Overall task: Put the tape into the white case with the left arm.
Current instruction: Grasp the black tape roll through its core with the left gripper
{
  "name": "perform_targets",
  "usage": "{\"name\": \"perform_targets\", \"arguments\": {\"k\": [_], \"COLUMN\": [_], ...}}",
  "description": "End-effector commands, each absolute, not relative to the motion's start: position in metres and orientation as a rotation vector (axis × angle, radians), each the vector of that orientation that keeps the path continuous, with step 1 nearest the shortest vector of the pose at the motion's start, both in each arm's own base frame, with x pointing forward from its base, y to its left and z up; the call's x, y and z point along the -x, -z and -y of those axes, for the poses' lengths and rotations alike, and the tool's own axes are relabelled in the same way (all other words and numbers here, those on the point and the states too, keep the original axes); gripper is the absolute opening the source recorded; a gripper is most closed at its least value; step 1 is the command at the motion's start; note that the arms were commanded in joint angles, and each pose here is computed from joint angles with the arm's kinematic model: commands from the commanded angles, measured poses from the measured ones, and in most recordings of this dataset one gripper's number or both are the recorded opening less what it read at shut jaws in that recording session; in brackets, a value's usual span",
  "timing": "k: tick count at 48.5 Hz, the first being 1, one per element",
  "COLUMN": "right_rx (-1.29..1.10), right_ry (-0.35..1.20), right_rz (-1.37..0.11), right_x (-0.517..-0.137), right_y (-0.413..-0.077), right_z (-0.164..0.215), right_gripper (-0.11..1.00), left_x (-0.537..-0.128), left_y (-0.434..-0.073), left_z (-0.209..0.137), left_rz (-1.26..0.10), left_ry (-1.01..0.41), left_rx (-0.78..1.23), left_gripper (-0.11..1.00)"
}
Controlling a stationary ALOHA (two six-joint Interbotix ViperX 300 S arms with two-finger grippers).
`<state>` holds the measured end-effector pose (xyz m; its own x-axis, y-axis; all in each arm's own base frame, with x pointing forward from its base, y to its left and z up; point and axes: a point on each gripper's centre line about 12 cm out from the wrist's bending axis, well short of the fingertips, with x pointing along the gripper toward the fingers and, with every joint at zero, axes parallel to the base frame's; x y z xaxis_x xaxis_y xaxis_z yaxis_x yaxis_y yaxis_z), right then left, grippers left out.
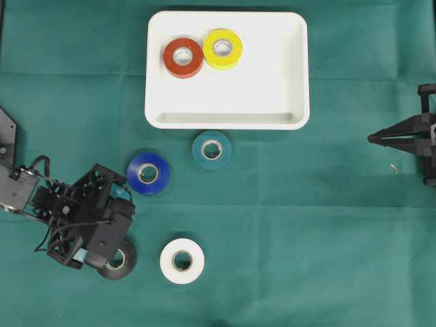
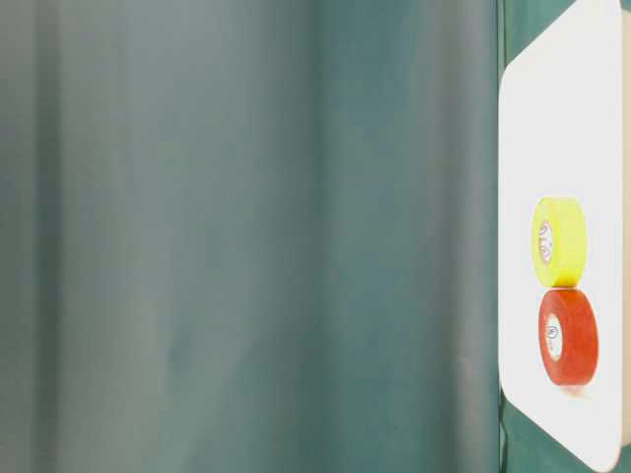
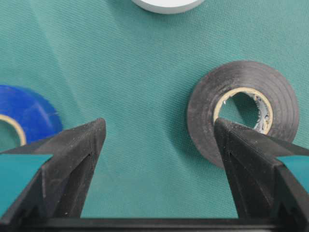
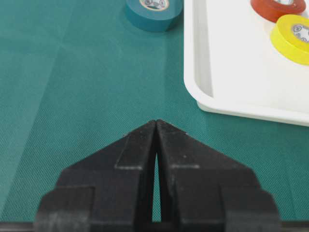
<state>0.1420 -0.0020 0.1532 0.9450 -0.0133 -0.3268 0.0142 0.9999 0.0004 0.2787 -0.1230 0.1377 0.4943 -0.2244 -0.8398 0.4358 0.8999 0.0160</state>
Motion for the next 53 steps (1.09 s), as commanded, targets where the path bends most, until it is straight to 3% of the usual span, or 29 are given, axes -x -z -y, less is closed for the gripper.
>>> {"name": "perform_targets", "arguments": {"k": [1,53], "right_rx": [-0.009,-0.015], "right_ry": [0.016,0.016], "right_rz": [-0.324,-0.324], "right_x": [-0.144,-0.144], "right_y": [-0.156,-0.156], "right_z": [0.002,0.002], "right_gripper": [-0.09,-0.09], "left_x": [-0.287,-0.291], "left_y": [-0.144,-0.101], "left_z": [0.13,0.143], "left_rz": [-0.939,-1.04], "left_ry": [0.415,0.411], "left_rx": [-0.234,-0.229], "left_gripper": [0.9,0.9]}}
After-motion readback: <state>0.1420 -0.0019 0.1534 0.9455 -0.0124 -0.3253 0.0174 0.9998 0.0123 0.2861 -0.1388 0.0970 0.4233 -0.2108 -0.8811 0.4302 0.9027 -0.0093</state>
